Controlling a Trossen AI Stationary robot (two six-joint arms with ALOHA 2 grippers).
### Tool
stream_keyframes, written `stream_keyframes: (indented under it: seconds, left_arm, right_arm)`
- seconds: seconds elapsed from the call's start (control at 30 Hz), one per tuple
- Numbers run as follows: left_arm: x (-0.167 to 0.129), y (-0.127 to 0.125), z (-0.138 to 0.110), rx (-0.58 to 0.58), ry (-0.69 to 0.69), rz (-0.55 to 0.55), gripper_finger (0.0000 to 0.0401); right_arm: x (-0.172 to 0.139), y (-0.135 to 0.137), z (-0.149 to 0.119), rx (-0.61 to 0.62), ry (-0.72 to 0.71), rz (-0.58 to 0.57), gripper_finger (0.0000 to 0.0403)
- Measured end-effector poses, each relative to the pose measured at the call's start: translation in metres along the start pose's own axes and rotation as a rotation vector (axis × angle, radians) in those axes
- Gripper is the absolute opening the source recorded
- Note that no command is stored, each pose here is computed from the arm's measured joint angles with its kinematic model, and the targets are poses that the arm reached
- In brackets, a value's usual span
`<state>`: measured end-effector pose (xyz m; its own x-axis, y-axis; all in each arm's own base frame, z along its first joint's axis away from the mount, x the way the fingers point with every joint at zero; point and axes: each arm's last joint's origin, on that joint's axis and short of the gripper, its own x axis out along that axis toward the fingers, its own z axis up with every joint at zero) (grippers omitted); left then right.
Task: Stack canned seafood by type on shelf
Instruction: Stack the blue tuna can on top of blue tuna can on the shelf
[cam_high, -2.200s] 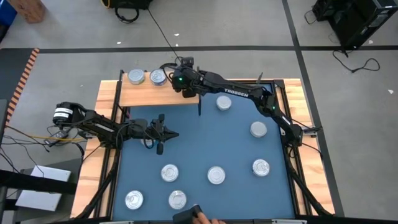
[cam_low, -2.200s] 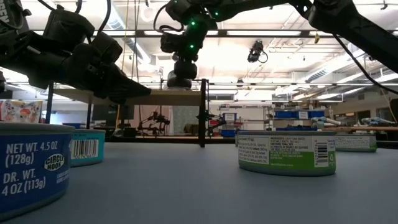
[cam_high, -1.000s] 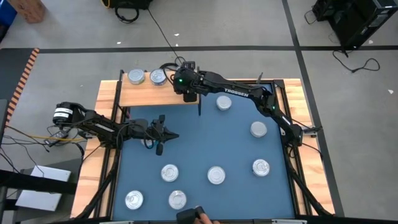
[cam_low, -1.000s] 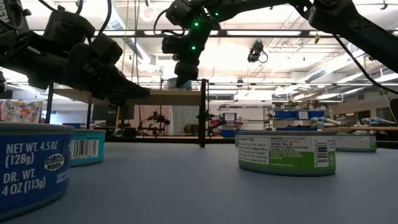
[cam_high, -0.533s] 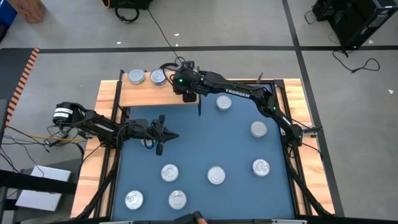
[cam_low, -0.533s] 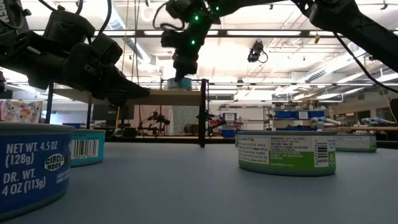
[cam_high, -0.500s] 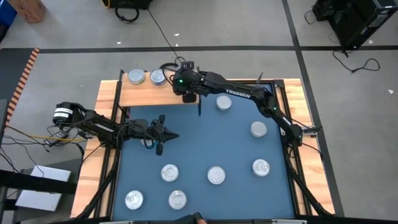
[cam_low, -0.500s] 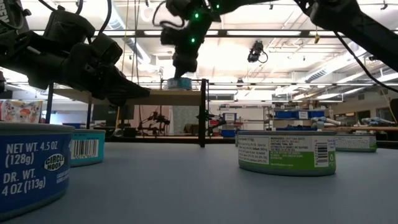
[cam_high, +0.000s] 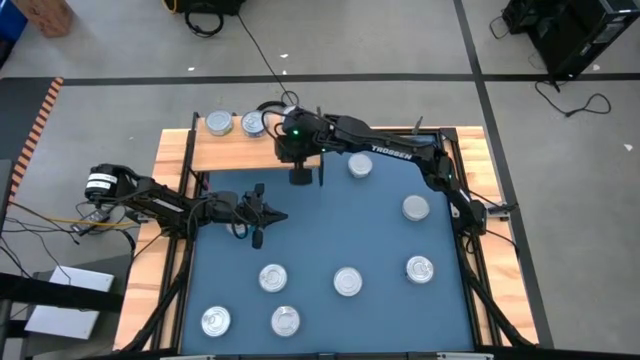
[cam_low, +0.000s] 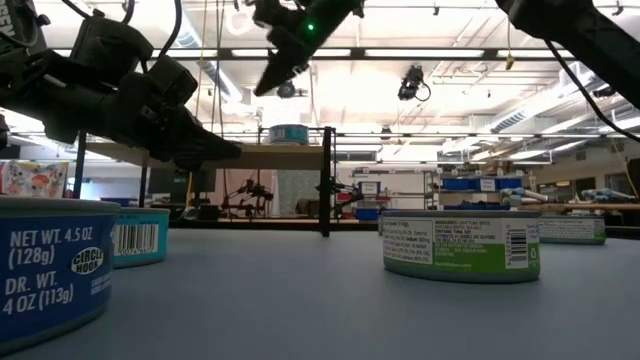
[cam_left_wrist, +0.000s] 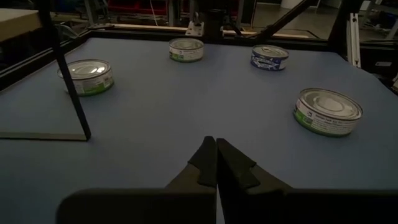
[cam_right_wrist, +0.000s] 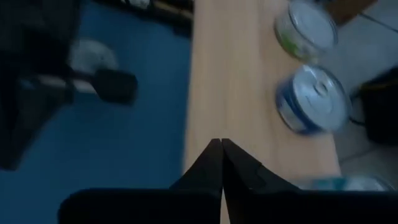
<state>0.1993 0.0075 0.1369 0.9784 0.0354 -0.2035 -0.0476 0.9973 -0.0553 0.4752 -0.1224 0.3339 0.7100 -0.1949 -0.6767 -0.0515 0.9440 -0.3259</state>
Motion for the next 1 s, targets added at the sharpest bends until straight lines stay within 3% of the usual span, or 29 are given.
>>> stream_keyframes:
  seconds: [0.2,0.6,0.77,1.0]
  left_arm:
    - [0.000,0.000,0.000,0.015,0.001,0.000,0.0004]
    - [0.000,0.000,0.000,0.025,0.000,0.000,0.0004]
    - [0.000,0.000,0.000,0.027,0.005,-0.001,0.0004]
    - [0.000,0.000,0.000,0.029,0.003,-0.001,0.0004]
  right_arm:
    - [0.008,0.018,0.014,0.000,-0.117,-0.009,0.0003]
    - [0.037,0.070,0.017,0.029,-0.221,-0.052,0.0001]
    - [0.036,0.090,0.005,0.047,-0.261,-0.064,0.0000]
    - [0.003,0.110,-0.025,0.122,-0.395,-0.133,0.0000]
